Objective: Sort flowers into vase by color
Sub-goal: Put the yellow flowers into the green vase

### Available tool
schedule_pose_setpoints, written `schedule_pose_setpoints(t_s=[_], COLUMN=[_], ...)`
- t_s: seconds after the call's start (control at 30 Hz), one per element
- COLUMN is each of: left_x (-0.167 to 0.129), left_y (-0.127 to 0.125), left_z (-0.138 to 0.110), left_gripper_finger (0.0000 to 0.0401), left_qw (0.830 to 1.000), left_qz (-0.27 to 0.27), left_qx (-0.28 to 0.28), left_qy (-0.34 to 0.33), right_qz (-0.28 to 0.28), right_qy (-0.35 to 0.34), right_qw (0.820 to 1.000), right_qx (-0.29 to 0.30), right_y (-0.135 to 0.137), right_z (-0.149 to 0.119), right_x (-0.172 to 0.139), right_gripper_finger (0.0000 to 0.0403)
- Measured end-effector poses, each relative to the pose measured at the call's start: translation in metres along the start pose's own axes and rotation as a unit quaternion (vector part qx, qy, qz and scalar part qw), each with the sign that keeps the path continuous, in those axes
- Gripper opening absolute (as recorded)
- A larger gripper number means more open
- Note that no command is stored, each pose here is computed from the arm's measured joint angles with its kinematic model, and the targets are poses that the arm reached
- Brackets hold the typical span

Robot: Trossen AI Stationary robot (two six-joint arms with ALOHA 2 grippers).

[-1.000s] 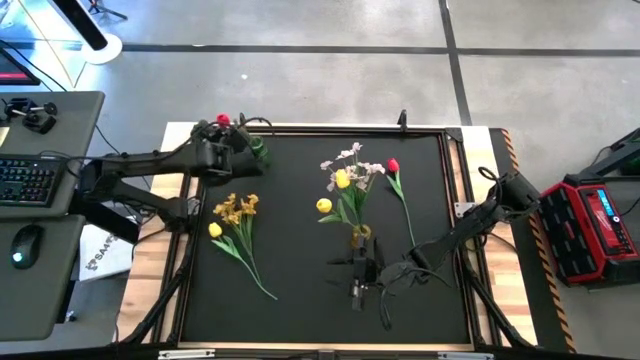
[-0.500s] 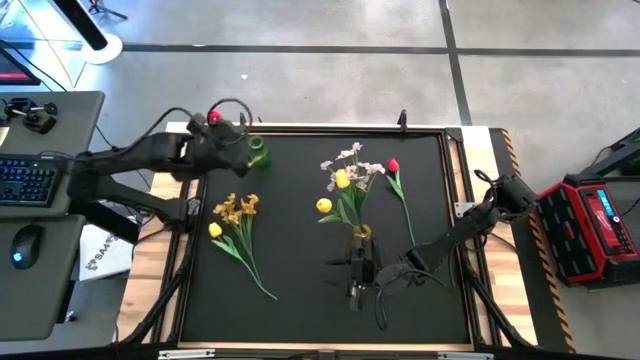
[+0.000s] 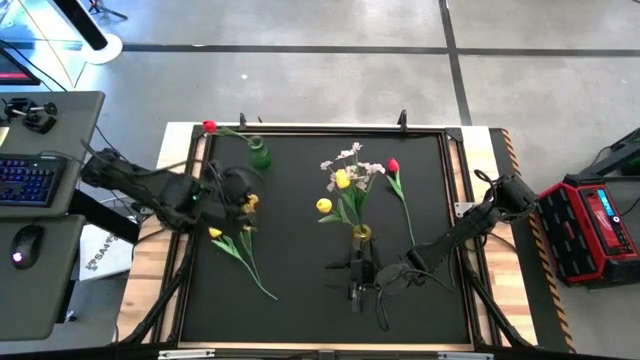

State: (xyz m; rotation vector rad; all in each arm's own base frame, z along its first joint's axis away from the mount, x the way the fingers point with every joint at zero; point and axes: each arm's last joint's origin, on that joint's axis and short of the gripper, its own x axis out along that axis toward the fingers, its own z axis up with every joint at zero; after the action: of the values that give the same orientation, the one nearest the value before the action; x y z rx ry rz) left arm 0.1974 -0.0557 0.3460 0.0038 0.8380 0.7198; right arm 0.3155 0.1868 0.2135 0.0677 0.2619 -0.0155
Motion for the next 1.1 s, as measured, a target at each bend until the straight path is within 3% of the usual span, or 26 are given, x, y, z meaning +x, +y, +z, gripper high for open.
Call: schedule_pose_setpoints(t_s=[0.4, 0.67, 0.9, 1.1], left_x=[-0.008, 0.008, 0.032, 0.051], left_y=[-0.056, -0.062, -0.058, -0.054], left_z=[-0.035, -0.080, -0.117, -0.143], left_gripper_finger=[0.0000, 0.0005, 0.0074, 0.0145], left_qw=[0.999, 0.997, 0.981, 0.966], left_qz=[-0.020, -0.007, 0.036, 0.070], left_qx=[0.027, -0.068, -0.119, -0.172], left_qy=[-0.013, 0.043, 0.146, 0.179], right_qz=[0.008, 0.008, 0.007, 0.007], right_qy=[0.002, 0.002, 0.003, 0.003], right_qw=[1.000, 1.000, 1.000, 1.000], right_qx=[0.001, -0.002, -0.018, -0.018], right_y=[0.000, 0.000, 0.000, 0.000], right_z=[0.000, 0.000, 0.000, 0.000], right_x=[0.000, 0.000, 0.000, 0.000], right_gripper_finger=[0.0199, 0.0199, 0.0199, 0.0199])
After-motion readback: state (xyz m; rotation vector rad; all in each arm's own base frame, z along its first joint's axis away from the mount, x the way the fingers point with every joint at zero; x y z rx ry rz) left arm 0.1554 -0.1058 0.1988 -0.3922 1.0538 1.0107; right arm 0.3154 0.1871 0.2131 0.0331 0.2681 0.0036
